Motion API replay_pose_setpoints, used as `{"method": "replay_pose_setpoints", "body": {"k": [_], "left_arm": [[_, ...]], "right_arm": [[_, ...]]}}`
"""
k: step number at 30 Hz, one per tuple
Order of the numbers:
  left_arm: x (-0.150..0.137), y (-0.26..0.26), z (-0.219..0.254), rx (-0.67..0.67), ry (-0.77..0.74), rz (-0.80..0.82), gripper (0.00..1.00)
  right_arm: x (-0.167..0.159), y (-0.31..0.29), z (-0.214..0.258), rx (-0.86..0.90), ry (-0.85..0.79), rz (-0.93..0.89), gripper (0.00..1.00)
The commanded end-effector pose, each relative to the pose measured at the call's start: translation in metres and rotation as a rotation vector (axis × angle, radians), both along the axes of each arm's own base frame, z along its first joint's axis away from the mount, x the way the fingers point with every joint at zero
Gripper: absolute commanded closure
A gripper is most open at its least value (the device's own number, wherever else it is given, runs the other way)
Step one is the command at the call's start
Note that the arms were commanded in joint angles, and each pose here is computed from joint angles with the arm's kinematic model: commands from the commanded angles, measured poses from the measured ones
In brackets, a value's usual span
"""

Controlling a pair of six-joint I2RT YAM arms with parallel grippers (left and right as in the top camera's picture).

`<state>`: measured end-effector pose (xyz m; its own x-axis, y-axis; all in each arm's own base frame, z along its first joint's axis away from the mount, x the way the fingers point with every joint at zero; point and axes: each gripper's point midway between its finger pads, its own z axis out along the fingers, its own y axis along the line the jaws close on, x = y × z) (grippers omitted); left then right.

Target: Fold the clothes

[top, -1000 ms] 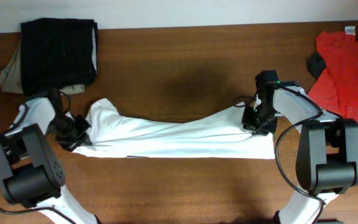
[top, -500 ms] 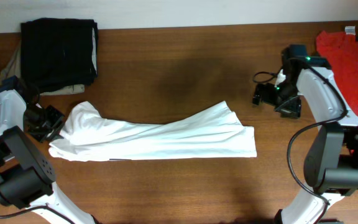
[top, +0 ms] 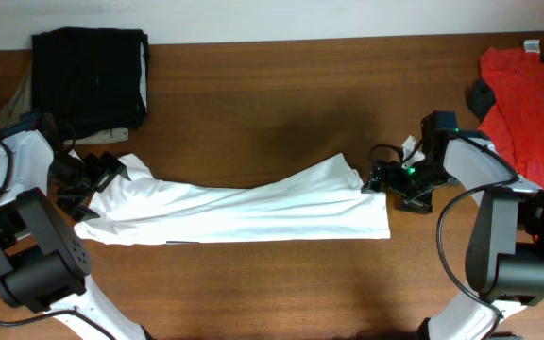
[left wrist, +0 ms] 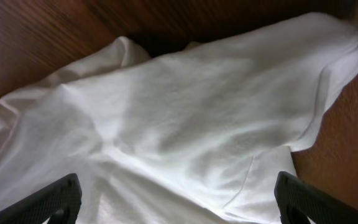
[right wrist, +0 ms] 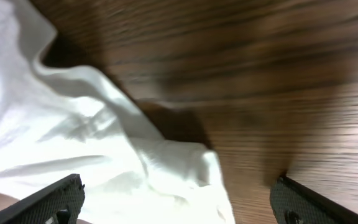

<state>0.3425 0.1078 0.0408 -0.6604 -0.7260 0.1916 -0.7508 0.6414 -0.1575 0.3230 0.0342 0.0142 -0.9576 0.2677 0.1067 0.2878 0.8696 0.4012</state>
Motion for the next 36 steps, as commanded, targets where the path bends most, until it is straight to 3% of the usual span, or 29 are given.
{"method": "replay_pose_setpoints", "body": {"k": [1, 4, 7, 11, 16, 25, 31, 36], "left_arm": [[0.003, -0.001, 0.001, -0.007, -0.008, 0.003, 0.01], [0.003, -0.001, 0.001, -0.008, -0.008, 0.003, 0.01], [0.003, -0.001, 0.001, -0.007, -0.008, 0.003, 0.01], [0.001, 0.002, 0.000, 0.018, 0.003, -0.005, 0.01], [0.001, 0.000, -0.001, 0.031, 0.008, -0.018, 0.01], [0.000, 0.003, -0.002, 0.055, 0.018, -0.024, 0.01], [0.001, 0.003, -0.002, 0.056, 0.014, -0.023, 0.01], [0.004, -0.006, -0.002, 0.057, 0.013, -0.050, 0.01]], "right_arm": [[-0.020, 0.030, -0.019, 0.075, 0.051, 0.050, 0.01], [-0.024, 0.045, -0.021, 0.066, 0.066, 0.065, 0.03], [-0.024, 0.059, -0.022, 0.057, 0.057, 0.098, 0.44], [-0.021, 0.047, -0.029, -0.038, 0.088, 0.005, 0.96], [-0.010, 0.011, -0.022, -0.122, 0.096, -0.069, 0.96], [0.014, -0.075, 0.057, -0.324, 0.131, -0.210, 0.96], [0.031, -0.024, 0.074, -0.226, 0.068, -0.119, 0.96], [0.044, 0.058, 0.076, -0.167, -0.048, 0.069, 0.96]]}}
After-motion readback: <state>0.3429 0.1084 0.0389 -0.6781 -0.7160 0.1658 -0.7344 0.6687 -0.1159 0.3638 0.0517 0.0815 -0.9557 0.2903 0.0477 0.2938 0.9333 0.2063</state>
